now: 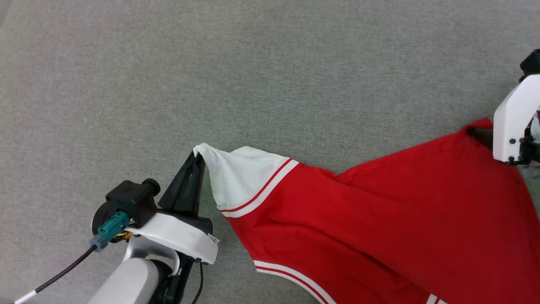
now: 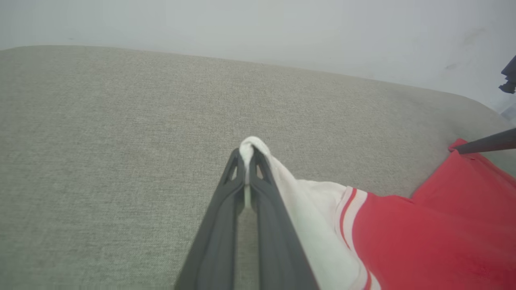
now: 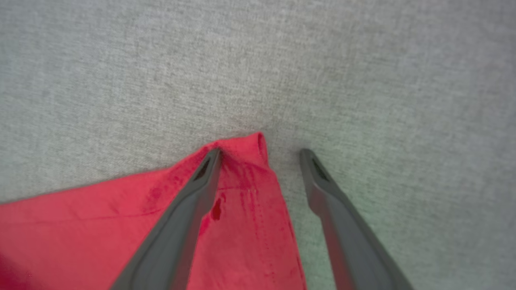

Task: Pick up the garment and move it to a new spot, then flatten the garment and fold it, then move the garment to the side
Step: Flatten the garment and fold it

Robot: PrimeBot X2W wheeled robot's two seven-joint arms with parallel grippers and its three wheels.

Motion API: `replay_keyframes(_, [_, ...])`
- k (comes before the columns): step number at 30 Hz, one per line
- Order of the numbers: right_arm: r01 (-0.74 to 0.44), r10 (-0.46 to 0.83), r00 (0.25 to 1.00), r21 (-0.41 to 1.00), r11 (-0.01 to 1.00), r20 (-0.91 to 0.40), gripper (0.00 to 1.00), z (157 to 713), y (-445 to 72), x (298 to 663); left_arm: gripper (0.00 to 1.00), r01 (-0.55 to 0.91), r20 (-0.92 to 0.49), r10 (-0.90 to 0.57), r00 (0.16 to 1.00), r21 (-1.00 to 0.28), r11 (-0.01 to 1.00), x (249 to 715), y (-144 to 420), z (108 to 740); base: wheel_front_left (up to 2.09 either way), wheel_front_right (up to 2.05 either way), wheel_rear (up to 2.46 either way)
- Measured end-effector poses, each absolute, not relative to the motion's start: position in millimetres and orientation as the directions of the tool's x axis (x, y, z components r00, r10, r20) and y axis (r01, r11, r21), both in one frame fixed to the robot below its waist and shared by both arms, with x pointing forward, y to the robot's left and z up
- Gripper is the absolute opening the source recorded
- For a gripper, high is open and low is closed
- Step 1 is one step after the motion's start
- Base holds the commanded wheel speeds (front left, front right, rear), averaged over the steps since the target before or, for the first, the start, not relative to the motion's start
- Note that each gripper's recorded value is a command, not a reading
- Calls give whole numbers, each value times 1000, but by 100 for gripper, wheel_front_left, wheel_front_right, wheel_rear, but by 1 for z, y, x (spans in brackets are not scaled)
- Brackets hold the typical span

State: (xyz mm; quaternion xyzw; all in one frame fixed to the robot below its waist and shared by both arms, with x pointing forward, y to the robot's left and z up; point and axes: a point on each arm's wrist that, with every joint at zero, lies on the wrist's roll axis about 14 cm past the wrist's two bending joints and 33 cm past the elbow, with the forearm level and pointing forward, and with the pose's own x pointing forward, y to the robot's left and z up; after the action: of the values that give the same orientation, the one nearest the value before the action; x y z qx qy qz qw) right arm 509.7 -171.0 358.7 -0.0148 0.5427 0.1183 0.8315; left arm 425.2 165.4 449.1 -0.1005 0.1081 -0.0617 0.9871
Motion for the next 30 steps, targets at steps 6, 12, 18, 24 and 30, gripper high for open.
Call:
replay_keyframes(6, [-222, 187, 363, 110, 969, -913, 0, 360, -165, 507, 0, 87, -211, -131, 969, -206, 975, 423, 169, 445, 0, 0, 0])
replay_keyframes(12, [-215, 187, 473, 93, 972, -861, 0, 384, -168, 507, 0, 97, -182, -127, 975, -163, 982, 418, 175, 459, 0, 0, 0])
replay_keyframes(18, [-215, 183, 657, 51, 975, -732, 0, 442, -175, 512, 0, 100, -89, -109, 990, -93, 991, 417, 189, 500, 0, 0, 0])
replay_keyframes(24, [-196, 178, 801, 31, 980, -572, 0, 502, -182, 504, 0, 125, 32, -124, 992, -52, 991, 428, 193, 554, 0, 0, 0])
replay_keyframes(30, [-158, 154, 886, 28, 987, -436, 0, 547, -197, 489, 0, 148, 144, -137, 980, -74, 986, 452, 187, 609, 0, 0, 0])
